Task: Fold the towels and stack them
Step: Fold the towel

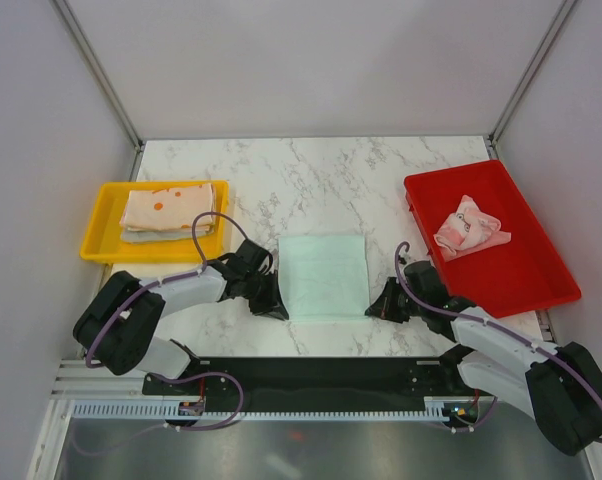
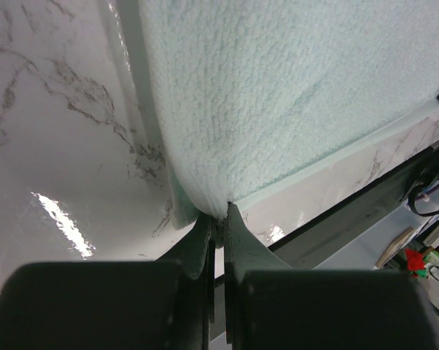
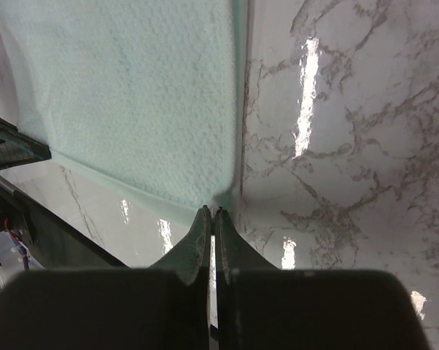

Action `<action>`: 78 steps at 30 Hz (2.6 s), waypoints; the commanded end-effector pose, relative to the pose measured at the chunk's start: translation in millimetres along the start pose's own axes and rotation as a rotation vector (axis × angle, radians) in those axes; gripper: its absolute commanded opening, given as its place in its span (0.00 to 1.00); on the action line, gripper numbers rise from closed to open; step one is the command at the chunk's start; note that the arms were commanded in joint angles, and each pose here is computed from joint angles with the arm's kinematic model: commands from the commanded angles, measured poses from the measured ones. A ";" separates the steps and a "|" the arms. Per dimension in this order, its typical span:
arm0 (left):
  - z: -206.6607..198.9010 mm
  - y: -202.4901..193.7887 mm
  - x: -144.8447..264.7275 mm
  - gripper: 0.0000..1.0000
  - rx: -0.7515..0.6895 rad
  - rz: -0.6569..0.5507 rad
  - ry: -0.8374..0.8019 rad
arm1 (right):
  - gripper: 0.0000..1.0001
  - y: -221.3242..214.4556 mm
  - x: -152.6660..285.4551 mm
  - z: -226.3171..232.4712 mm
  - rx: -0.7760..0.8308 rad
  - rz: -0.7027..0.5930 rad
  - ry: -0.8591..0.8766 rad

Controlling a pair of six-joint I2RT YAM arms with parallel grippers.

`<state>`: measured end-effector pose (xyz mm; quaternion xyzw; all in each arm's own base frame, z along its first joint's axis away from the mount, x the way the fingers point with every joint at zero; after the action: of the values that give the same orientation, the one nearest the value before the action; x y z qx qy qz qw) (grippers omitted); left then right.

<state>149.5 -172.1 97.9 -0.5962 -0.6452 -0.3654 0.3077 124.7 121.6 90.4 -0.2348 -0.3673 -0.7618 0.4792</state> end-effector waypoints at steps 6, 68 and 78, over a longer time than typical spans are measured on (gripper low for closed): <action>2.5 3.0 2.4 0.02 0.002 -0.041 0.050 | 0.00 -3.8 0.6 0.4 -0.021 -0.011 0.042; -46.4 181.6 -2.9 0.53 -0.118 -0.256 0.009 | 0.28 110.0 -22.6 70.7 0.115 -0.203 -0.024; -33.0 191.3 -26.6 0.53 -0.070 -0.216 0.016 | 0.24 157.3 -85.1 23.6 0.168 -0.193 -0.254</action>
<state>332.4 -204.3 111.5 -0.5274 -0.6893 -0.4121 0.2774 290.3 152.6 106.3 -0.2487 -0.4656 -0.7543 0.3903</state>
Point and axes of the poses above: each gripper's point midway between its finger pads, its own x axis back along the fingers, its own z axis along the line the jaws close on, y = z × x, the point moved 10 cm from there along x, back along the fingers, and after that the axes turned 1 degree about -x, right-handed, at the moved point
